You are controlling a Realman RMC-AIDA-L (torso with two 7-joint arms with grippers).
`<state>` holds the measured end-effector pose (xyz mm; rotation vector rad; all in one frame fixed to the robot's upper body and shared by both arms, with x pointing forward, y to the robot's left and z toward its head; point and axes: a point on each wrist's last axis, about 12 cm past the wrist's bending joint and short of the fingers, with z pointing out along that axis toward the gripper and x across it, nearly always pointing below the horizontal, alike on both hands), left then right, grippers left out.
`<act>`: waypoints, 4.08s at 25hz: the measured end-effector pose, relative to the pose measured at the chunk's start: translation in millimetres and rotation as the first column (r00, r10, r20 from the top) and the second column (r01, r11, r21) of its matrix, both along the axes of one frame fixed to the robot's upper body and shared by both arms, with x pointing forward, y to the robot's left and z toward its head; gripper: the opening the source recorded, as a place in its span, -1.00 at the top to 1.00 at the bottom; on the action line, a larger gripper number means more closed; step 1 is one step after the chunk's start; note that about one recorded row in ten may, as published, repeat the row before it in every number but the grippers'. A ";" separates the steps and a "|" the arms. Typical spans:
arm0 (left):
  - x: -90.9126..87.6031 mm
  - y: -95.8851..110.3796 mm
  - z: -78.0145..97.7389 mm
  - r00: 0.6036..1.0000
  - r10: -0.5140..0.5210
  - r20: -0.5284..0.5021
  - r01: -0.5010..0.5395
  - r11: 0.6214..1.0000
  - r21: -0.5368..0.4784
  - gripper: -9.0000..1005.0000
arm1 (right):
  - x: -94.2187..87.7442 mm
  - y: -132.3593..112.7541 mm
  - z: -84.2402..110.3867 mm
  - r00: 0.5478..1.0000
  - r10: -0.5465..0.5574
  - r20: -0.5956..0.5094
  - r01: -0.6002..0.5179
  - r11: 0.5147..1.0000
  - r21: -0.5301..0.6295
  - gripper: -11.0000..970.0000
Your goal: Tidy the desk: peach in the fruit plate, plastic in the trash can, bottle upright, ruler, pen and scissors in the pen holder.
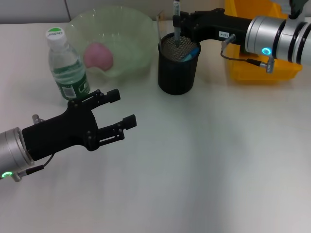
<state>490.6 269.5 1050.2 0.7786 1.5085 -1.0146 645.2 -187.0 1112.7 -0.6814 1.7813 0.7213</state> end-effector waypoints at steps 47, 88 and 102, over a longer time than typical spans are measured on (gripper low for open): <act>19.1 8.7 13.2 0.976 -0.123 -0.180 0.146 0.981 0.124 -0.59 | -107.2 -81.0 -10.9 0.849 0.526 -0.055 -0.523 0.850 0.061 -0.43; 29.1 7.9 17.1 0.968 -0.149 -0.203 0.188 0.964 0.189 -0.59 | -108.1 -74.5 -17.7 0.839 0.539 -0.078 -0.537 0.842 0.051 -0.43; 29.1 8.3 17.2 0.966 -0.150 -0.209 0.191 0.963 0.190 -0.59 | -105.6 -71.5 -16.1 0.834 0.546 -0.075 -0.544 0.838 0.051 -0.43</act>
